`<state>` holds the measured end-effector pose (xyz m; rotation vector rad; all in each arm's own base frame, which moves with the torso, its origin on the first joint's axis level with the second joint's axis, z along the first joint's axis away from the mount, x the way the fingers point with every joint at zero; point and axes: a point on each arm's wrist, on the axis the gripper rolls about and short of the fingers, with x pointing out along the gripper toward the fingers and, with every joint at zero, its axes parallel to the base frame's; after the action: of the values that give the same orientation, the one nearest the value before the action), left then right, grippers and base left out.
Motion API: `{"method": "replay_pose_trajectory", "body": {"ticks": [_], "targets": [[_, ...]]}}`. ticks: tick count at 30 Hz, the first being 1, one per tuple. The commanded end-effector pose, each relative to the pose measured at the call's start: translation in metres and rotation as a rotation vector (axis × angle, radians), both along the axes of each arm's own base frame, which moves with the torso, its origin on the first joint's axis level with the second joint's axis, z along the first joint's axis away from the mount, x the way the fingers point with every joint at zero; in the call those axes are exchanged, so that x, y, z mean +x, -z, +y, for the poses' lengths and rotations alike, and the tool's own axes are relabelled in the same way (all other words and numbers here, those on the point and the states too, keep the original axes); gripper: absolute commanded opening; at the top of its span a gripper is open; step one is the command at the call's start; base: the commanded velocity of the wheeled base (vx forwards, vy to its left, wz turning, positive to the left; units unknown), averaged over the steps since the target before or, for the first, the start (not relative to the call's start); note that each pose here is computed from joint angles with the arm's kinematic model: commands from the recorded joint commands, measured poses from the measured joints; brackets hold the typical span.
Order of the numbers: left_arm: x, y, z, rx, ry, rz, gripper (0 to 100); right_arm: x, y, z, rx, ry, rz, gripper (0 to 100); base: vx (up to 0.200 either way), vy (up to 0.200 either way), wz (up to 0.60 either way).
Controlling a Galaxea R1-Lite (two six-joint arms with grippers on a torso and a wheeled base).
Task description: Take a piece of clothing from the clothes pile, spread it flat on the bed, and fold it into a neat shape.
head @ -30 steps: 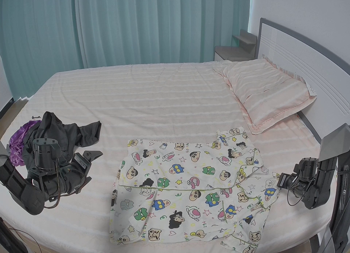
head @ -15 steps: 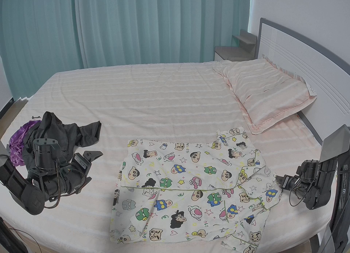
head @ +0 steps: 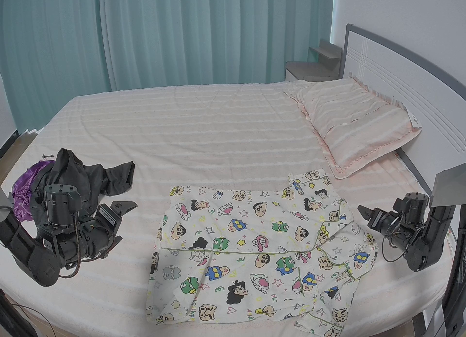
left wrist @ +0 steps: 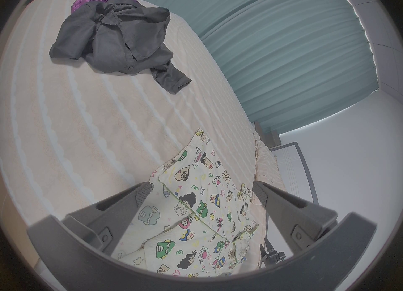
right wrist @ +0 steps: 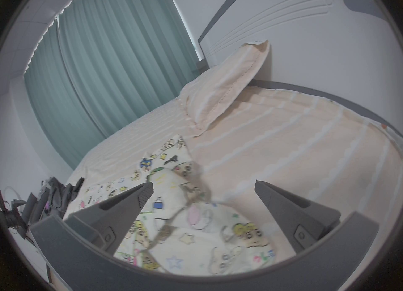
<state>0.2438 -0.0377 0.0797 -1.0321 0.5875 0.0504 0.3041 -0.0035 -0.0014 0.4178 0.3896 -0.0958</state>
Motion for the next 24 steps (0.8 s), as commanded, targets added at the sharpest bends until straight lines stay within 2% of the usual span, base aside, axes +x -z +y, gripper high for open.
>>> {"method": "replay_pose_trajectory", "body": {"ticks": [1, 5, 11, 15, 19, 24], "targets": [[-0.001, 0.001, -0.003, -0.005, 0.009, 0.005, 100, 0.0, -0.003, 0.026, 0.044, -0.067, -0.001, 100, 0.0, 0.0, 0.0], [-0.006, 0.003, -0.008, -0.004, 0.034, 0.017, 100, -0.006, -0.001, 0.047, 0.113, -0.099, 0.018, 100, 0.0, 0.0, 0.0], [-0.018, 0.009, -0.023, 0.008, 0.11, 0.049, 100, -0.029, -0.007, 0.059, 0.173, -0.122, 0.058, 100, 0.0, 0.0, 0.0], [-0.026, 0.014, -0.032, 0.012, 0.158, 0.065, 100, -0.042, -0.008, 0.065, 0.268, -0.113, 0.091, 100, 0.0, 0.0, 0.0], [-0.027, 0.022, -0.036, 0.014, 0.169, 0.101, 100, -0.048, -0.006, 0.073, 0.348, -0.11, 0.104, 100, 0.0, 0.0, 0.0], [-0.028, 0.03, -0.037, 0.005, 0.16, 0.148, 100, -0.058, -0.007, 0.078, 0.379, -0.119, 0.124, 100, -0.2, 0.0, 0.0]]}}
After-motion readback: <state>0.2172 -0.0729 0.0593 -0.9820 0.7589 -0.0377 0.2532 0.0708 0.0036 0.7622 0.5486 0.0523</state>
